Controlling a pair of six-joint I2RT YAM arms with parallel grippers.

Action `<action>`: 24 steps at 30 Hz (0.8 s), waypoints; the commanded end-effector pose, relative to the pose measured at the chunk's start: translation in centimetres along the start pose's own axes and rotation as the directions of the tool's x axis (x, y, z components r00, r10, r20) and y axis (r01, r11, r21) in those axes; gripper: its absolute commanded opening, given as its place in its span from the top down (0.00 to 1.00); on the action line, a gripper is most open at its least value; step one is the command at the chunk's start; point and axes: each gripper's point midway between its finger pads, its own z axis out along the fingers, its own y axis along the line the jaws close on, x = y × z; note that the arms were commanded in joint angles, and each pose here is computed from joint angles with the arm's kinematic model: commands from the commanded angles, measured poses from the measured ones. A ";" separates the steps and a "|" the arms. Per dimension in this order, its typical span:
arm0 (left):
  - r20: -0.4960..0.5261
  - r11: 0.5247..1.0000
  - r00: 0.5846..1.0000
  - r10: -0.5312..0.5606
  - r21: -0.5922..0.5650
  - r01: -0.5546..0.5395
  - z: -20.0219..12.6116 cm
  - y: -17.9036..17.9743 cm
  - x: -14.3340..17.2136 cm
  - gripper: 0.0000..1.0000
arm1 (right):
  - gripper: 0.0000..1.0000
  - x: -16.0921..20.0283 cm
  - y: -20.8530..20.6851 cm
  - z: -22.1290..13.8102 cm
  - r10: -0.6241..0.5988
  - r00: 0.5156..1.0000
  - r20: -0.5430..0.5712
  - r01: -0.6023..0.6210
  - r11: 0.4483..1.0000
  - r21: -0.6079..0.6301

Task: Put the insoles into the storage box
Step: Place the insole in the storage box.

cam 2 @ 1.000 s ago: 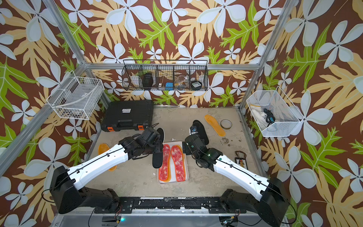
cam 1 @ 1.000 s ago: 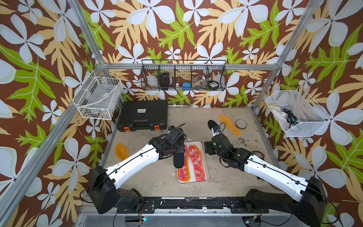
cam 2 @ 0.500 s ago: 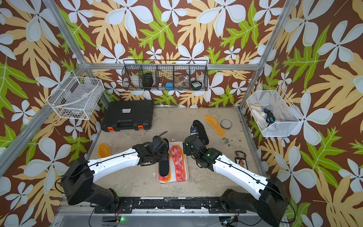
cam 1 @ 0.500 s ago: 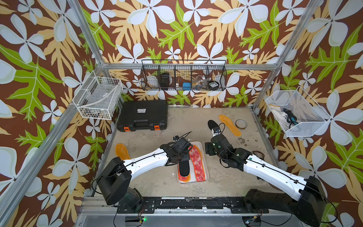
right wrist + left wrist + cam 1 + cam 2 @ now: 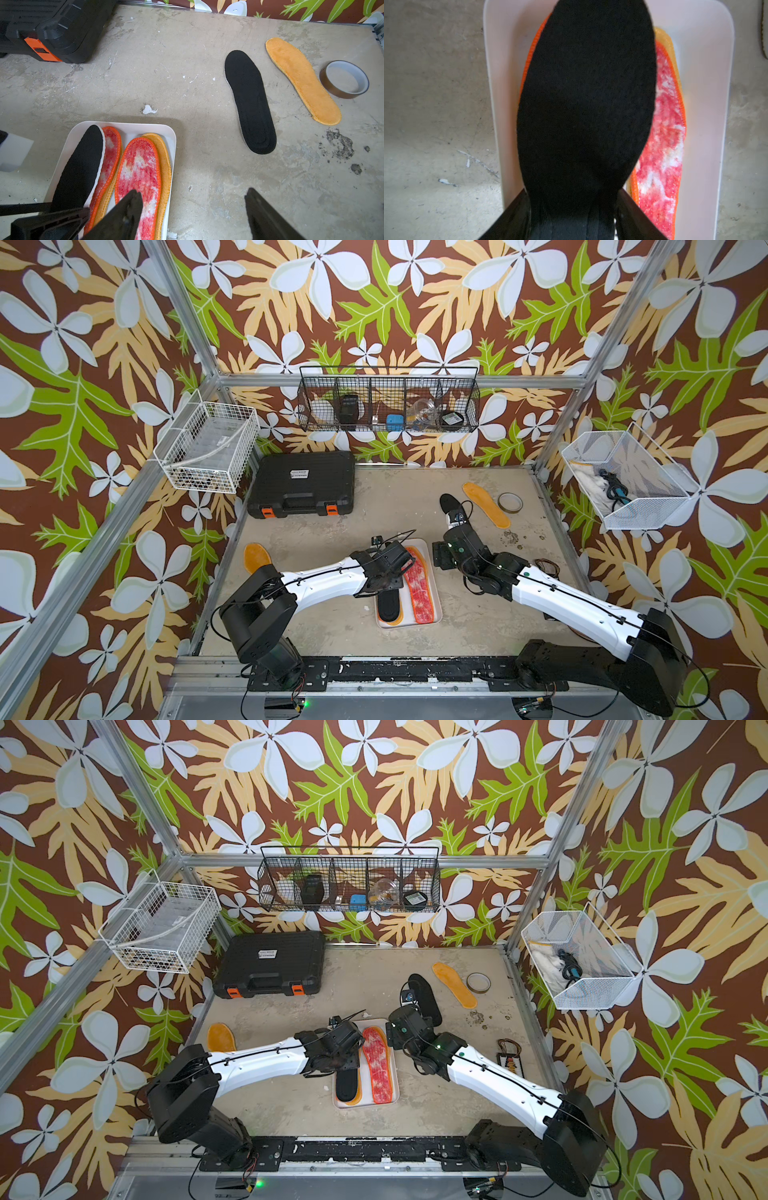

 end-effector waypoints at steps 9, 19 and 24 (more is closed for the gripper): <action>-0.006 0.998 1.000 -0.003 -0.057 0.003 0.8 1.3 0.8 0.35 | 0.18 -0.1 0.2 0.3 0.004 1.000 0.006 -0.004 1.000 -0.007; -0.009 0.998 1.000 0.014 -0.059 -0.015 0.8 0.6 0.4 0.20 | 0.18 0.1 0.0 0.2 -0.002 1.000 0.001 0.002 1.000 0.002; 0.040 0.999 0.999 0.011 -0.037 -0.009 -1.4 -0.2 -1.2 0.17 | 0.18 0.0 -0.1 0.1 -0.005 1.000 0.001 0.005 1.000 0.005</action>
